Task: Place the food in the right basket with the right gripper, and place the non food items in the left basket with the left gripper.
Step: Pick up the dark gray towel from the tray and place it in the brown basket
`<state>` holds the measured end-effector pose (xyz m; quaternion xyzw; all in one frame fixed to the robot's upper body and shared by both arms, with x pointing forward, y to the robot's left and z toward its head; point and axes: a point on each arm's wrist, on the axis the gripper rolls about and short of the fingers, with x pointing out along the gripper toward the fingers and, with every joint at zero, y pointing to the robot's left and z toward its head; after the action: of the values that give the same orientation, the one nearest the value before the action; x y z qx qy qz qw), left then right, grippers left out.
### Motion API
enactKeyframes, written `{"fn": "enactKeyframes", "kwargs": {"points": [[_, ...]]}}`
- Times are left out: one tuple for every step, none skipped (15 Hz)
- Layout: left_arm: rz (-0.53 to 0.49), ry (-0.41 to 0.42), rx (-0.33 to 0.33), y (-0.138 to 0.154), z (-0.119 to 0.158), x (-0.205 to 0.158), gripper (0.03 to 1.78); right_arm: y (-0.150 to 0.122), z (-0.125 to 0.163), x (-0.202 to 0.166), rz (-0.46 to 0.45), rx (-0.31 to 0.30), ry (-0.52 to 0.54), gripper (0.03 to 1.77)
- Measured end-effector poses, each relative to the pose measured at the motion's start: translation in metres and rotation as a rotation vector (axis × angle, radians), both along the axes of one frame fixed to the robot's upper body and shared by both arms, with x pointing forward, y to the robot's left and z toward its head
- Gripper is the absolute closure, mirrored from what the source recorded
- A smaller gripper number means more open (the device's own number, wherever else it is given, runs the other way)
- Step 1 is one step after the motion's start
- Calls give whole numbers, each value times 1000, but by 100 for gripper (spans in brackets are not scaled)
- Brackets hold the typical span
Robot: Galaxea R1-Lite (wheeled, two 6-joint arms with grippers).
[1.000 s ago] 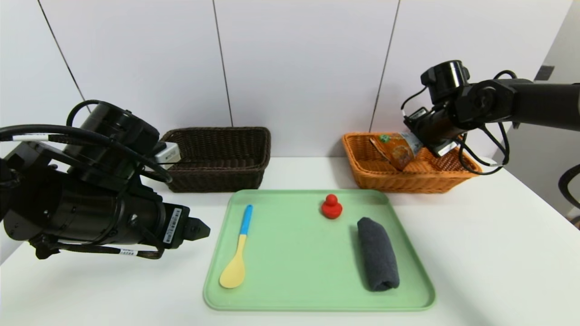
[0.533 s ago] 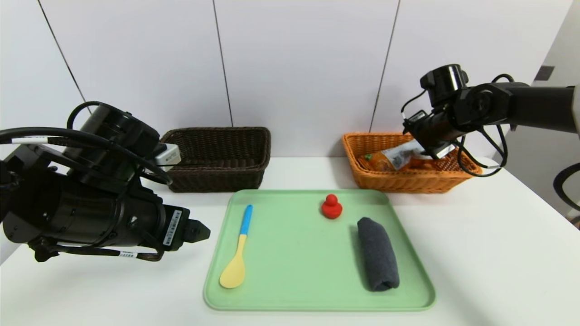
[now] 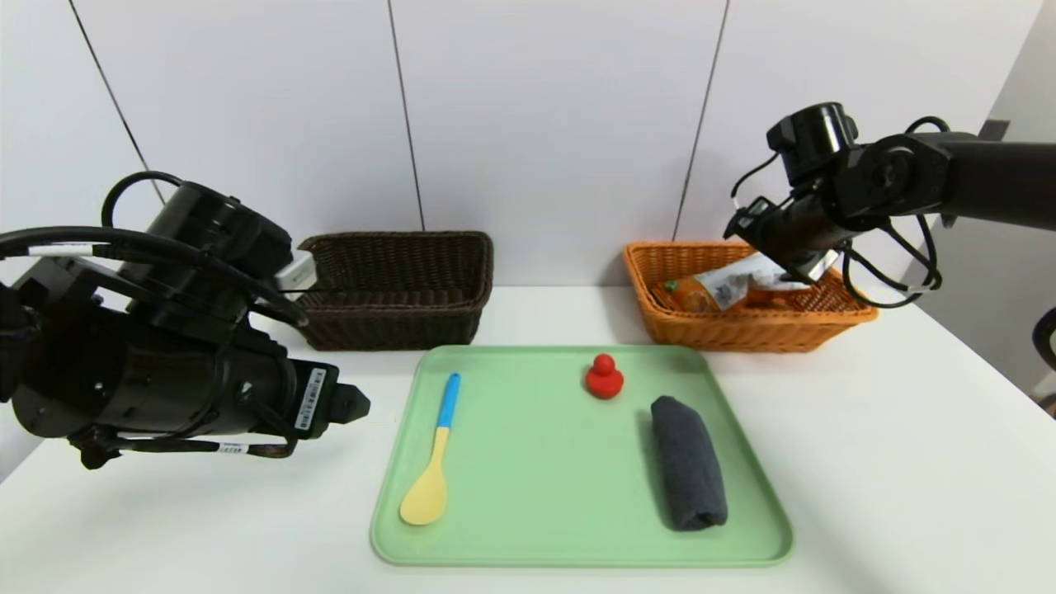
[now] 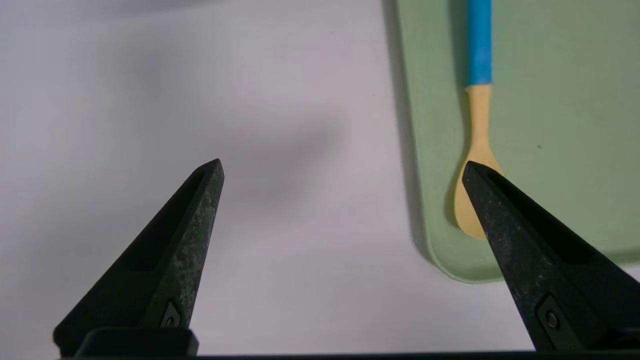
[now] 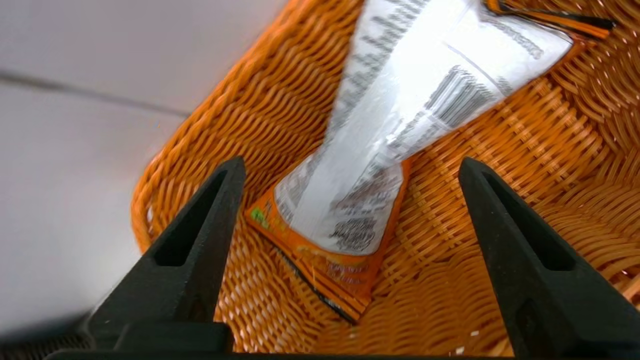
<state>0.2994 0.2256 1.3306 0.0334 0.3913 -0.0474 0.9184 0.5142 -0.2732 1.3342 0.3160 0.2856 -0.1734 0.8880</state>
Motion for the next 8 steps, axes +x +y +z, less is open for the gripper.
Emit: {"fn": "enactKeyframes", "kwargs": {"points": [[23, -25, 15, 0, 1, 2, 12, 2, 7, -4, 30, -26, -10, 29], [27, -27, 22, 0, 0, 3, 12, 3, 14, -9, 66, -60, -22, 26], [26, -27, 22, 0, 0, 3, 12, 5, 22, -14, 103, -98, -35, 24], [21, -22, 23, 0, -1, 2, 12, 6, 31, -19, 140, -143, -48, 22], [14, -19, 17, 0, -1, 2, 12, 6, 39, -25, 182, -199, -62, 20], [9, -16, 12, 0, 0, 1, 12, 6, 47, -31, 221, -254, -73, 19], [4, -15, 6, 0, 0, 1, 12, 6, 56, -37, 260, -315, -86, 18], [-1, -15, 1, 0, 1, 0, 12, 7, 65, -43, 292, -359, -104, 17]]}}
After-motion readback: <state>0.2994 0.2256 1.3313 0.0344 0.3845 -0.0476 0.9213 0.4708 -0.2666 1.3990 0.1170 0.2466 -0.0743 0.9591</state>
